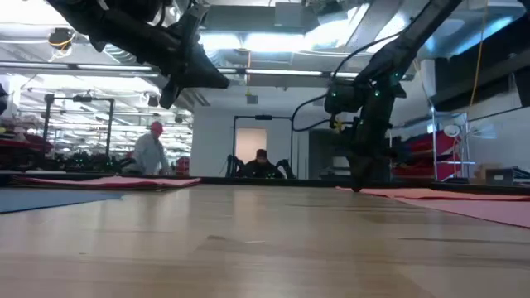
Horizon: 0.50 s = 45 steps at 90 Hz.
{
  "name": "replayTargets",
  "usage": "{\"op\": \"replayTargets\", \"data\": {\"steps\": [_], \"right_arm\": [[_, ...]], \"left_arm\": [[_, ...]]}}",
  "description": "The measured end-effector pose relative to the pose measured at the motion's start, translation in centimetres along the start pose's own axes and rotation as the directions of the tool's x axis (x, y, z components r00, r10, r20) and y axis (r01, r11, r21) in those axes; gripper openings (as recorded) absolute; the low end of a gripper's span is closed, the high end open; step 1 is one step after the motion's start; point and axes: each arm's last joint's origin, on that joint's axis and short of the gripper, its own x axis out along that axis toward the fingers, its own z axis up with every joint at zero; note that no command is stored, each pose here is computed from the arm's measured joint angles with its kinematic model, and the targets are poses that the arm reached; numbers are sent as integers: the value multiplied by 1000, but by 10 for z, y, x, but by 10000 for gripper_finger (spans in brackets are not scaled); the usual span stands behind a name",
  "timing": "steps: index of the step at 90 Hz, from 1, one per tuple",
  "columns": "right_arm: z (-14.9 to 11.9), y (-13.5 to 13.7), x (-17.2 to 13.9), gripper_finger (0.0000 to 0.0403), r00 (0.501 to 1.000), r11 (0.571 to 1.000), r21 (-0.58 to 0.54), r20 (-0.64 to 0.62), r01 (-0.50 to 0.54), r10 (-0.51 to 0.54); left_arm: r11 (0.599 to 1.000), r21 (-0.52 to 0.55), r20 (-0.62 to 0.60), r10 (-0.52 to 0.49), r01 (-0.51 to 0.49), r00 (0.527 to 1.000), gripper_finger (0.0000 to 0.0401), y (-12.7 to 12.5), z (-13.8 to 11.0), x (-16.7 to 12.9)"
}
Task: Organize paper
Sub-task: Stack the orange colored paper on top of the orange colored paper
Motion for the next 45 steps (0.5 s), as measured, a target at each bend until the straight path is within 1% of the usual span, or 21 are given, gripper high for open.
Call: {"op": "replayTargets", "data": {"steps": [16, 45], "right_arm": [[-2, -5, -1, 1, 998, 998, 31, -24, 57, -57], [3, -6, -5, 1, 998, 994, 89, 20, 65, -67]], "left_arm": [[1000, 0, 0, 0, 0, 1000, 0, 0, 0, 0], [1000, 0, 1, 0, 0, 1000, 0, 0, 0, 0]]}}
